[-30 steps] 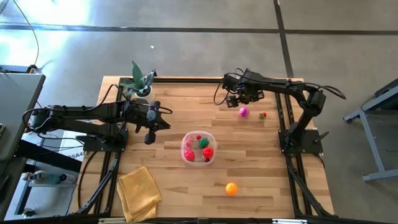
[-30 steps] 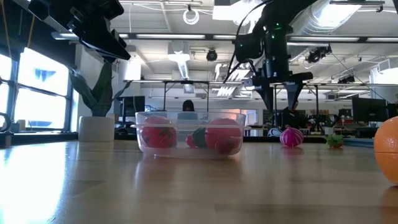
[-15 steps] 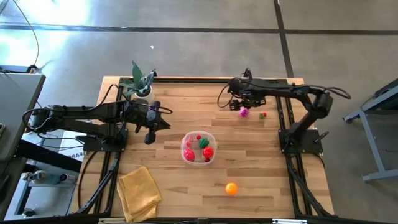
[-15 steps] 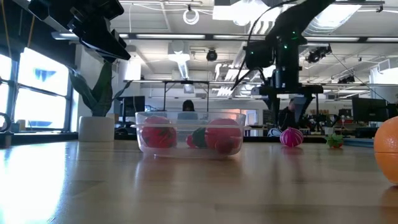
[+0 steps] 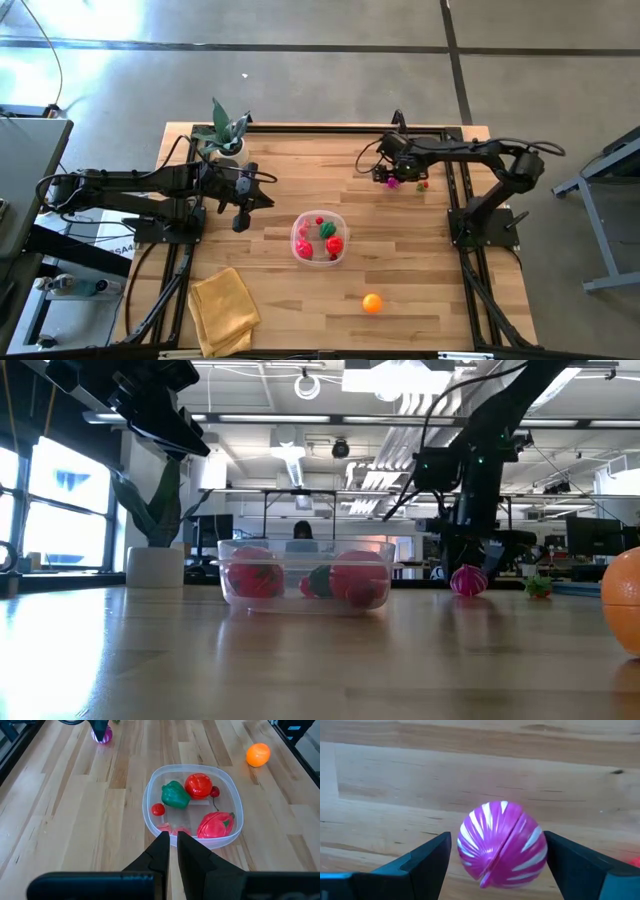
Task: Pick and placing Produce into tupperware
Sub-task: Put the purple onion into the transparent container
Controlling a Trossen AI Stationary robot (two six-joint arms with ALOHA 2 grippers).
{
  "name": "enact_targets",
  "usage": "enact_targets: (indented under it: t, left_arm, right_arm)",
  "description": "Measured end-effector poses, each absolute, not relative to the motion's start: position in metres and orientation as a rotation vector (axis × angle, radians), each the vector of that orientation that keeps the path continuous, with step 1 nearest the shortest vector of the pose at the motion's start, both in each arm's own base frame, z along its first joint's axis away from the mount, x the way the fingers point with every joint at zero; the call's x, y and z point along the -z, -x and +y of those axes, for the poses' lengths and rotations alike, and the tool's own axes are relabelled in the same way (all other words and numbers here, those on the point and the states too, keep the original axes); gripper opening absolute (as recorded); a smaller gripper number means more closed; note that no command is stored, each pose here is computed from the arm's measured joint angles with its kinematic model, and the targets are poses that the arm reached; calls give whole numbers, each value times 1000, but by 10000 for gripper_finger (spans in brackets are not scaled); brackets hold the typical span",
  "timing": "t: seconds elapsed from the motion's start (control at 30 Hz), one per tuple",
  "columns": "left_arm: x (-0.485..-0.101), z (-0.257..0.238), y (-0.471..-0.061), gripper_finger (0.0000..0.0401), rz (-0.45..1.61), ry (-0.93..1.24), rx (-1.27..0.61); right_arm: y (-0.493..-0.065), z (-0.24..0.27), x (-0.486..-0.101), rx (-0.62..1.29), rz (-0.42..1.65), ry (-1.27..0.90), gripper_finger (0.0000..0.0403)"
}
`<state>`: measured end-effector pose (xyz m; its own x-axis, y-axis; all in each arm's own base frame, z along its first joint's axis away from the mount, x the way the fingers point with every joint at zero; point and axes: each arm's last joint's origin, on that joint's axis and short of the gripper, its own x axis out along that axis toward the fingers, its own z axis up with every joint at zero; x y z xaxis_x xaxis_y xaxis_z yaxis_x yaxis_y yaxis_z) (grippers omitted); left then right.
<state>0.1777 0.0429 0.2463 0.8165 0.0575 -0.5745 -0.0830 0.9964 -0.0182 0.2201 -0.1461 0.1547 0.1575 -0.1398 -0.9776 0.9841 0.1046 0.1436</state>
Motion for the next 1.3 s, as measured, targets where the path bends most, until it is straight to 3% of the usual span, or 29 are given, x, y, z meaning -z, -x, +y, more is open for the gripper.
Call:
enact_targets:
  t: [1.3]
  left_arm:
    - [-246, 43, -178, 26, 611, 43, -75]
  right_arm:
    - [-215, -144, -148, 1143, 1054, -1080, 302]
